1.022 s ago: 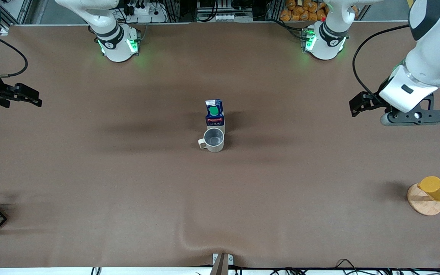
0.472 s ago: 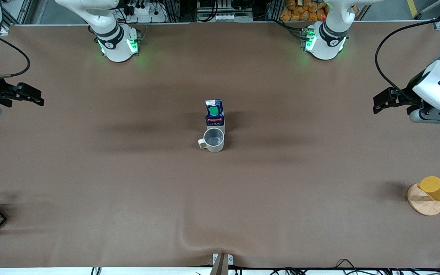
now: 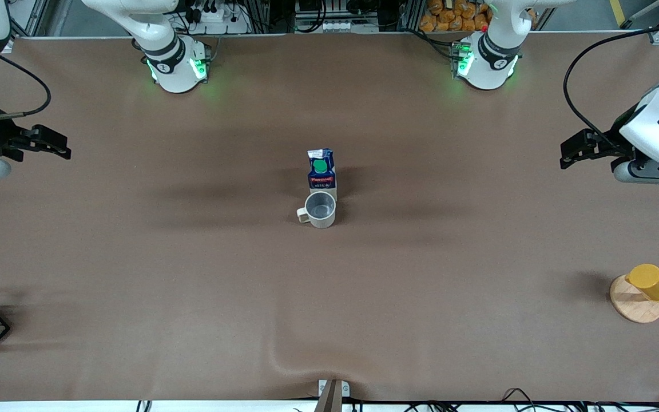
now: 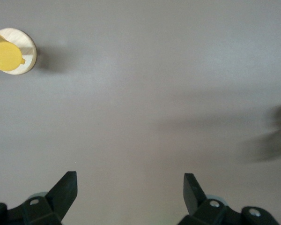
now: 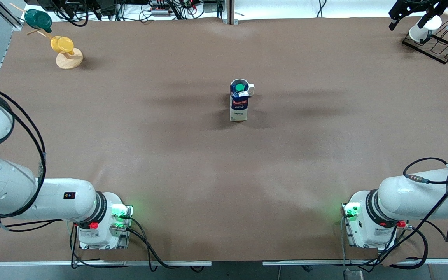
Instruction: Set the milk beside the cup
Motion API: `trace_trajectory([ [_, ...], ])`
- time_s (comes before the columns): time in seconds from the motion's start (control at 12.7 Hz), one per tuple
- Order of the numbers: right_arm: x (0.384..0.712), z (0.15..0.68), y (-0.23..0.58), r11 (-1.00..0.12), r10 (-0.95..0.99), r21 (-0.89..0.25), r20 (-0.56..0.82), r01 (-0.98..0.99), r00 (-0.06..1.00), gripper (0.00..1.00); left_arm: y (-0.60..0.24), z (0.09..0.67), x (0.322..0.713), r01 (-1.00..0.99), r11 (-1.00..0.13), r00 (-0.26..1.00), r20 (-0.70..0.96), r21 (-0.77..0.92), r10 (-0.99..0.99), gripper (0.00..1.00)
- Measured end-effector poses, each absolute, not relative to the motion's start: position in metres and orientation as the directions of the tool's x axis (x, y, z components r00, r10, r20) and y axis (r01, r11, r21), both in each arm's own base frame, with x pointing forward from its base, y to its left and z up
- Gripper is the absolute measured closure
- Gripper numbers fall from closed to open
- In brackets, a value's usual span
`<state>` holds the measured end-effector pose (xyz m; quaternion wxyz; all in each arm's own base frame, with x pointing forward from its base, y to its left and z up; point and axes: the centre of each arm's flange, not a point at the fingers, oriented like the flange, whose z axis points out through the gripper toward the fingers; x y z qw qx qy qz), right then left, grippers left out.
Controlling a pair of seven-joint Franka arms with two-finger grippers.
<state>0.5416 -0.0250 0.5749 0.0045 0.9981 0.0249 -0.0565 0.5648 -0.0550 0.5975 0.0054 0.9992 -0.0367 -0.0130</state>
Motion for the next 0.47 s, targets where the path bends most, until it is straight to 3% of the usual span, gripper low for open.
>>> trace_trajectory([
  [0.47, 0.5432, 0.5703, -0.0242, -0.999, 0.051, 0.005, -0.122, 0.052, 0.991, 0.0, -0.0502, 0.5981, 0.5615, -0.071, -0.997, 0.996, -0.049, -0.008, -0.07, 0.0],
])
